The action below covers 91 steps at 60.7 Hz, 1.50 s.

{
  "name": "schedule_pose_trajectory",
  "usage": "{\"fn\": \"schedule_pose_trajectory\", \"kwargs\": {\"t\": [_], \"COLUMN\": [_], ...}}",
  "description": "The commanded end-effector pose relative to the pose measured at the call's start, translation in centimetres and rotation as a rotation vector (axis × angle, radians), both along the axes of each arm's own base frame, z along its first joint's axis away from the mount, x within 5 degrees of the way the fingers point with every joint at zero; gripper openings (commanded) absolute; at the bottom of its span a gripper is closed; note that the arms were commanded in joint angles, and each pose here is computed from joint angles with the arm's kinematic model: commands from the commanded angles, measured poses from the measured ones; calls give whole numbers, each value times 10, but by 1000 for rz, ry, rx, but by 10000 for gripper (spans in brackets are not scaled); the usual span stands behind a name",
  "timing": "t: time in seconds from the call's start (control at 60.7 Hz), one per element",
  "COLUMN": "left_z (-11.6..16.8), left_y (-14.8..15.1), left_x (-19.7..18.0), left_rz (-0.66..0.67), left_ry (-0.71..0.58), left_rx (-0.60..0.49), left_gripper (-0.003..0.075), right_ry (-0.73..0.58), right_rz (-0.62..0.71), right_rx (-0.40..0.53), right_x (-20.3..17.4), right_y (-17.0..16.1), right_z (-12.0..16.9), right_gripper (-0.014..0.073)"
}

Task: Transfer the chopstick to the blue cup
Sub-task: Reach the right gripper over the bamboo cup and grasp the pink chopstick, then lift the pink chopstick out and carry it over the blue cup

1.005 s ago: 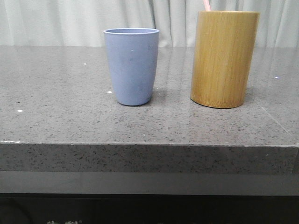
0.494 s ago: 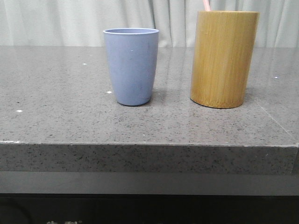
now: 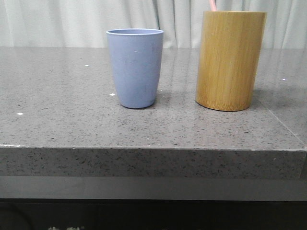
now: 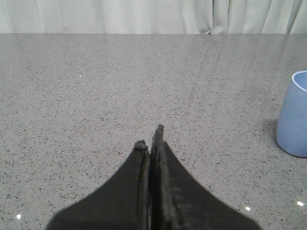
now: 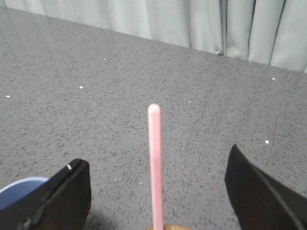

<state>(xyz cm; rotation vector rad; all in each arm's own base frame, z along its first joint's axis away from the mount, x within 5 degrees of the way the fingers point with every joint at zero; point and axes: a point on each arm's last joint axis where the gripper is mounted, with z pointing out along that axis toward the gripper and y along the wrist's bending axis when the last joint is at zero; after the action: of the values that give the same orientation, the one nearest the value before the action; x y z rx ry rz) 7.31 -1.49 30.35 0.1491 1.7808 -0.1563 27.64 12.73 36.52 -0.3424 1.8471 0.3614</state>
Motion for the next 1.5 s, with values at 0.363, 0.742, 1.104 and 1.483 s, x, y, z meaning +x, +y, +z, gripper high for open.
{"fn": "schedule_pose_trajectory", "kwargs": {"t": [0.363, 0.742, 1.104, 1.483], "left_z": [16, 16, 16, 16], "left_y": [0, 0, 0, 0], "left_x": [1, 1, 1, 1], "left_rz": [11, 11, 11, 11], "left_ry": [-100, -100, -100, -100], "left_rx": [-38, -38, -38, -38], "left_gripper": [-19, -19, -19, -19], "right_ry": [-77, -97, -402, -556], "right_rz": [-4, -5, -16, 184], "right_rx": [13, 21, 161, 312], "right_x": [32, 27, -27, -56], "right_y": [13, 11, -13, 43], "right_z": [11, 18, 91, 104], "right_gripper": [328, -25, -31, -31]}}
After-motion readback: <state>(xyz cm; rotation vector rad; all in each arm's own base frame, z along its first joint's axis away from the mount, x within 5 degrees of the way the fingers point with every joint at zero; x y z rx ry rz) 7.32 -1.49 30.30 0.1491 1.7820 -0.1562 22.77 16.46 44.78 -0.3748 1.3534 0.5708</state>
